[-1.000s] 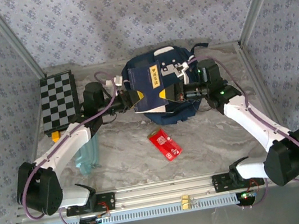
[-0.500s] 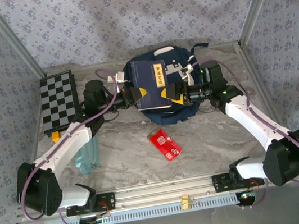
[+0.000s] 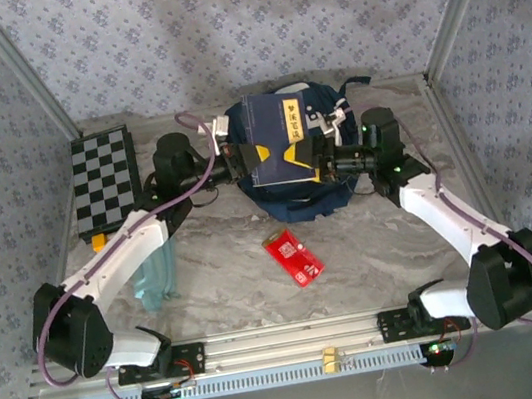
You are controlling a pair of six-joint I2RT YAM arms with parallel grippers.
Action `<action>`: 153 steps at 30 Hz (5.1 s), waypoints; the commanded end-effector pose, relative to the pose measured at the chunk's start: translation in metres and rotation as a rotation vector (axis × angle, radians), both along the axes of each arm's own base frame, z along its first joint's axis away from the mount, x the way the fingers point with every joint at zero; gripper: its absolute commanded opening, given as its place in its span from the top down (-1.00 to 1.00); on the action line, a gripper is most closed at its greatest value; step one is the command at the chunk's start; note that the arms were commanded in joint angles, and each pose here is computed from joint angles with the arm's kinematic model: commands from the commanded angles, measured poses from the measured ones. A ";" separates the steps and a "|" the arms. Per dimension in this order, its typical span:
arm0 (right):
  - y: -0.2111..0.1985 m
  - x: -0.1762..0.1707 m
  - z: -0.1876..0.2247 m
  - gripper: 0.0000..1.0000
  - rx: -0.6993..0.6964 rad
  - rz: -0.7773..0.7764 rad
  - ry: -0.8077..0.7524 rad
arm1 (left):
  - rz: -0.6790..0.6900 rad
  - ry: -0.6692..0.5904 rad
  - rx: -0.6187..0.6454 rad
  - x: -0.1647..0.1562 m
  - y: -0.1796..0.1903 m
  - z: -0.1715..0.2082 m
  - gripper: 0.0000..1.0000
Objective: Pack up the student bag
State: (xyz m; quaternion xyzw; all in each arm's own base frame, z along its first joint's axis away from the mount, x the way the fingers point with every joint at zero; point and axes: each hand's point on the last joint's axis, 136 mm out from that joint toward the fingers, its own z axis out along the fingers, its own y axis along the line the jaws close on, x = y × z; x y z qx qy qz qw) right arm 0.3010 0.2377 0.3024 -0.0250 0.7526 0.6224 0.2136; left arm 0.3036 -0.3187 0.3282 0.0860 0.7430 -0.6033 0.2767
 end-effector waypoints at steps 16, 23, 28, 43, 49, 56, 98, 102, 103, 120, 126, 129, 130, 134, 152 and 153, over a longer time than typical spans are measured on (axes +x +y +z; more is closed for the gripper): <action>-0.012 0.003 0.005 0.71 -0.038 -0.026 -0.063 | -0.012 -0.040 0.056 0.001 -0.004 0.000 1.00; -0.028 0.002 -0.011 1.00 -0.146 -0.084 -0.048 | -0.025 -0.020 0.115 0.000 -0.004 -0.009 0.52; -0.056 -0.001 -0.030 1.00 -0.245 -0.162 0.009 | -0.045 -0.071 0.262 -0.003 0.002 -0.030 -0.13; -0.175 -0.024 -0.104 1.00 -0.462 -0.534 0.354 | -0.143 -0.378 0.932 0.034 -0.023 -0.141 -0.42; -0.191 -0.024 -0.103 1.00 -0.464 -0.586 0.365 | -0.160 -0.462 1.099 0.068 -0.044 -0.180 -0.46; -0.195 -0.023 -0.104 1.00 -0.455 -0.603 0.373 | -0.184 -0.574 1.217 0.092 -0.071 -0.211 -0.55; -0.083 -0.003 -0.098 1.00 -0.386 -0.263 0.242 | 0.335 -0.499 1.081 0.121 -0.004 -0.030 1.00; -0.053 0.027 -0.097 1.00 -0.350 -0.218 0.180 | 0.331 -0.516 1.061 0.119 -0.004 -0.021 1.00; -0.047 0.038 -0.100 1.00 -0.356 -0.214 0.175 | 0.327 -0.516 1.057 0.118 -0.005 -0.020 1.00; -0.015 0.141 -0.181 0.34 -0.502 -0.171 0.197 | 0.352 -0.458 1.027 0.118 0.008 -0.013 1.00; -0.030 0.107 -0.180 -0.01 -0.667 -0.199 0.201 | 0.329 -0.437 1.007 0.112 0.007 -0.017 1.00; -0.035 0.088 -0.180 -0.10 -0.710 -0.240 0.228 | 0.324 -0.430 0.991 0.110 0.006 -0.019 1.00; -0.032 0.081 -0.180 -0.10 -0.713 -0.243 0.229 | 0.319 -0.429 0.991 0.110 0.005 -0.020 1.00; -0.013 0.054 -0.188 -0.07 -0.719 -0.227 0.247 | 0.318 -0.414 1.001 0.111 0.007 -0.024 1.00; 0.000 0.129 -0.214 0.69 -0.694 -0.360 0.089 | 0.331 -0.342 0.967 0.116 0.013 -0.036 1.00; -0.001 0.133 -0.214 0.69 -0.691 -0.362 0.081 | 0.331 -0.341 0.967 0.115 0.013 -0.036 1.00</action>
